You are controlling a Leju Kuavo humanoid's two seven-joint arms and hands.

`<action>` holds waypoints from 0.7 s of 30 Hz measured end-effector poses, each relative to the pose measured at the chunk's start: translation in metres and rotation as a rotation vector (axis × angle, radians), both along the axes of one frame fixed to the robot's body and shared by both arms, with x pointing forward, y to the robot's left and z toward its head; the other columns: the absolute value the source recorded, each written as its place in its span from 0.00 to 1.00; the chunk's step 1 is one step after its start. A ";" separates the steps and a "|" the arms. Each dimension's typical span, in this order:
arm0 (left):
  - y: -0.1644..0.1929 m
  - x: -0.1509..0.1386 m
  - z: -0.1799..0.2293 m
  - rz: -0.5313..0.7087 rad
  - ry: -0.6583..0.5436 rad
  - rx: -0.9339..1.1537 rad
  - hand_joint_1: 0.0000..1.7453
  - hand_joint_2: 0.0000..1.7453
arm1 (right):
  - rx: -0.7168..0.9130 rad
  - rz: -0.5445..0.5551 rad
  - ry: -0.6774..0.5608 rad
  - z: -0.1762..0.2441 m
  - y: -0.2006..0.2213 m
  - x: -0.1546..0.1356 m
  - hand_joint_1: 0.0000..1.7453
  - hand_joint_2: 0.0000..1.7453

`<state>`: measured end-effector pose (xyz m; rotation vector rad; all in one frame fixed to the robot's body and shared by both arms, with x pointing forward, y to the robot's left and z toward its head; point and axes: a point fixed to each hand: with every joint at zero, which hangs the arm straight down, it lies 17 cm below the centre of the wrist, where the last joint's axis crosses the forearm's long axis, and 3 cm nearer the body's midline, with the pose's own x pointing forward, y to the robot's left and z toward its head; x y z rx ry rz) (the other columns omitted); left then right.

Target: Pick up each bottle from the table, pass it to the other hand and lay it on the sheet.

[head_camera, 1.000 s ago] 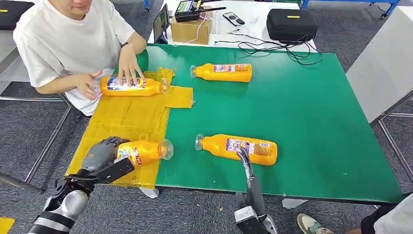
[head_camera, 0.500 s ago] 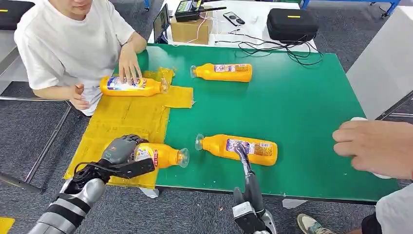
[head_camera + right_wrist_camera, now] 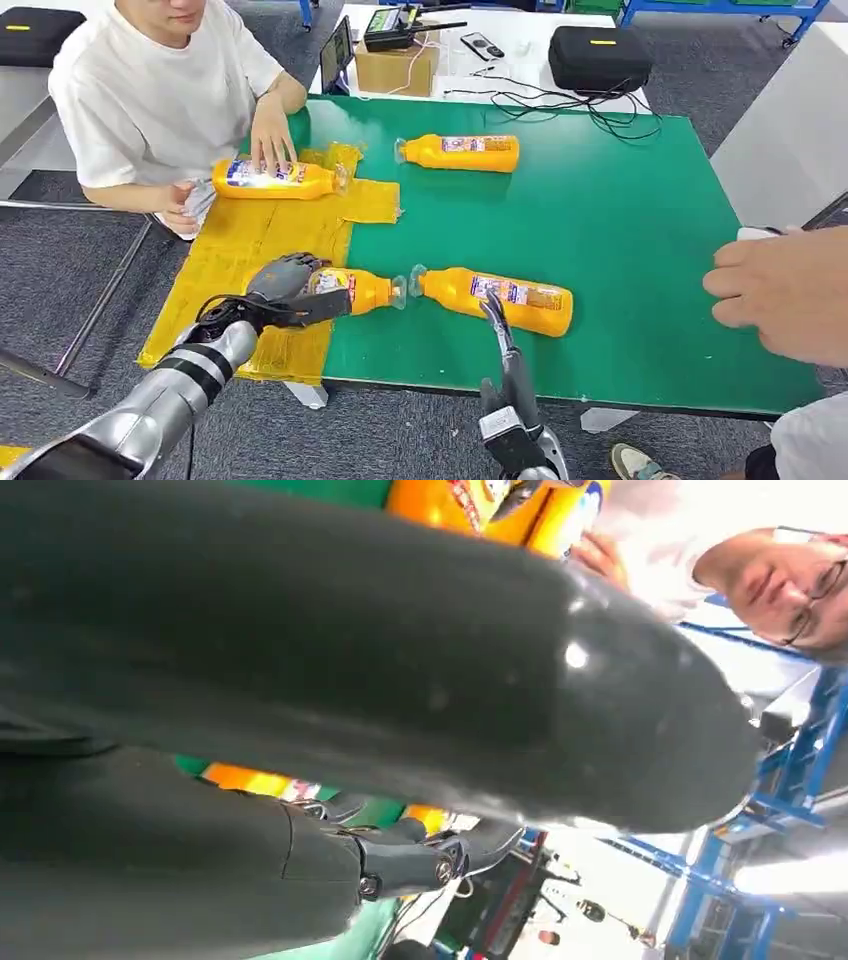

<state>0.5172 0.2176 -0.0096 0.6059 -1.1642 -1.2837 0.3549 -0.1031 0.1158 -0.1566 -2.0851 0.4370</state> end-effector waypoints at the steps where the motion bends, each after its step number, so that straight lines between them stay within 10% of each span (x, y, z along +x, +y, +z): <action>1: 0.000 0.001 -0.002 0.006 0.020 -0.010 0.00 1.00 | -0.002 -0.001 0.002 -0.001 -0.001 0.000 0.00 0.00; 8: 0.004 -0.002 -0.011 0.055 0.216 -0.183 0.00 1.00 | -0.007 -0.006 0.009 -0.005 -0.002 0.003 0.00 0.00; 21: -0.023 -0.007 0.026 0.008 0.210 -0.569 0.00 1.00 | -0.041 -0.020 0.017 -0.014 -0.006 0.002 0.00 0.00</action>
